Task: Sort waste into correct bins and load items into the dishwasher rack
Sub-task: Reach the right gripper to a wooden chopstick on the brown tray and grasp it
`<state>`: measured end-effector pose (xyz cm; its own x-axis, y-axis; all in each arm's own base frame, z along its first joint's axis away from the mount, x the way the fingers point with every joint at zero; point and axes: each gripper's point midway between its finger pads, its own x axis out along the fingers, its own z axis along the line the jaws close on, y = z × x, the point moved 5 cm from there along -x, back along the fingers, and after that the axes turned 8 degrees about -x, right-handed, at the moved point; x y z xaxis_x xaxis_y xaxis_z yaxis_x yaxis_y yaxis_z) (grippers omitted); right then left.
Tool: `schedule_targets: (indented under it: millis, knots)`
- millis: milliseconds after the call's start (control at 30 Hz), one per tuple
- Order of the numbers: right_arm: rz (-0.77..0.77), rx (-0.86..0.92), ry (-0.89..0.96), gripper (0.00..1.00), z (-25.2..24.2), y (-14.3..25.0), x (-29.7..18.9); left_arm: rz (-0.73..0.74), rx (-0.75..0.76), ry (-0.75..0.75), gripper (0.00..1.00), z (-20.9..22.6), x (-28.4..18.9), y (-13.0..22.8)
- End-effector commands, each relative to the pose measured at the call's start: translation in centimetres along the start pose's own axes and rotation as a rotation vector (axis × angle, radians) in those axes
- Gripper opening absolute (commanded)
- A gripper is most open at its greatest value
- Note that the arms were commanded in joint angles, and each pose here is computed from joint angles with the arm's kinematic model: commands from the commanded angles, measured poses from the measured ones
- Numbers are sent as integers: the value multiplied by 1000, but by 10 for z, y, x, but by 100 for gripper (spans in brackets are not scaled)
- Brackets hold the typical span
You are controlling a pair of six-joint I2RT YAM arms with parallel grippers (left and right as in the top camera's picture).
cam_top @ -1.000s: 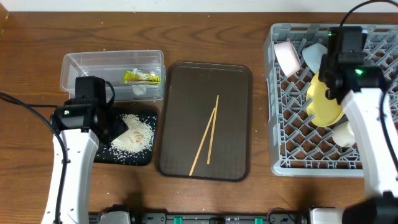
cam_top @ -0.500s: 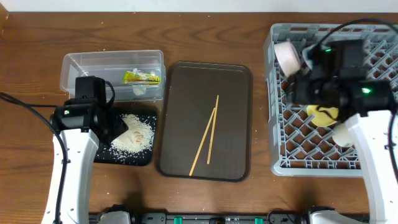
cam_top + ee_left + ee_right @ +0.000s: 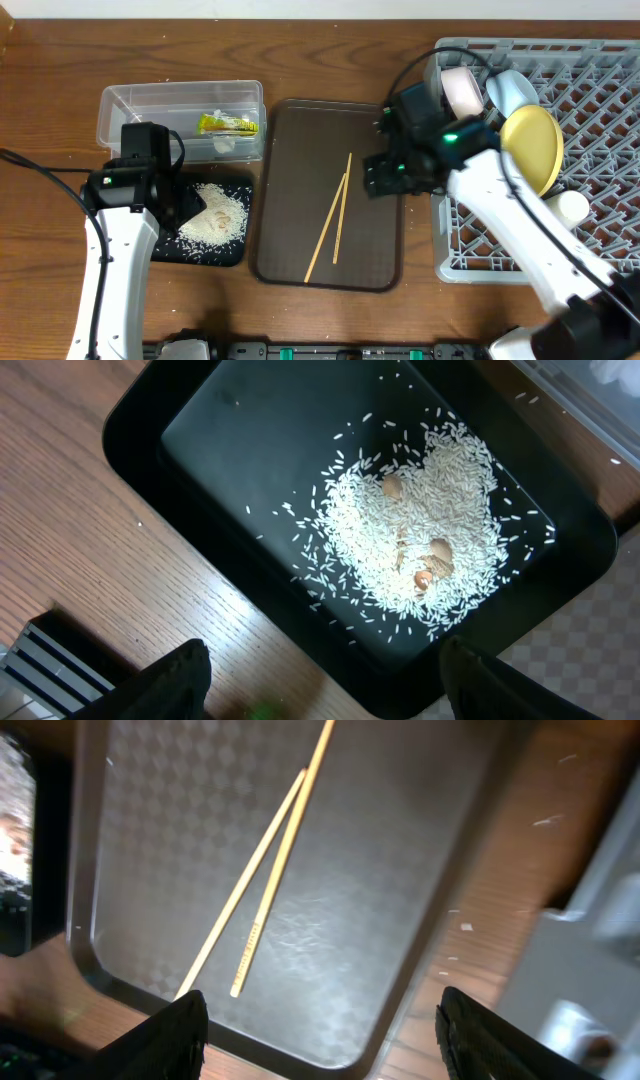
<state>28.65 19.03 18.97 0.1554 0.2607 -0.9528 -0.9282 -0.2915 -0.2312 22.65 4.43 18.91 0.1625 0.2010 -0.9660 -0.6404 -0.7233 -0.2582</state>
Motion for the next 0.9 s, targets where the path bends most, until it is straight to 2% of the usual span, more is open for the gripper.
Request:
schedule_targets:
  millis: [0,433,667,800,867]
  knots:
    - [76,62,35,72,13,7,31,-5,-20,-8,76,2,0,0]
    - [256,122,142,72,36,28,134,-5,-20,-8,76,2,0,0]
    - [292,129,196,70,29,35,151,-5,-20,-8,76,2,0,0]
    - [287,119,227,57,26,35,152,-5,-20,-8,76,2,0,0]
    - [288,119,228,44,26,36,152,-5,-20,-8,76,2,0,0]
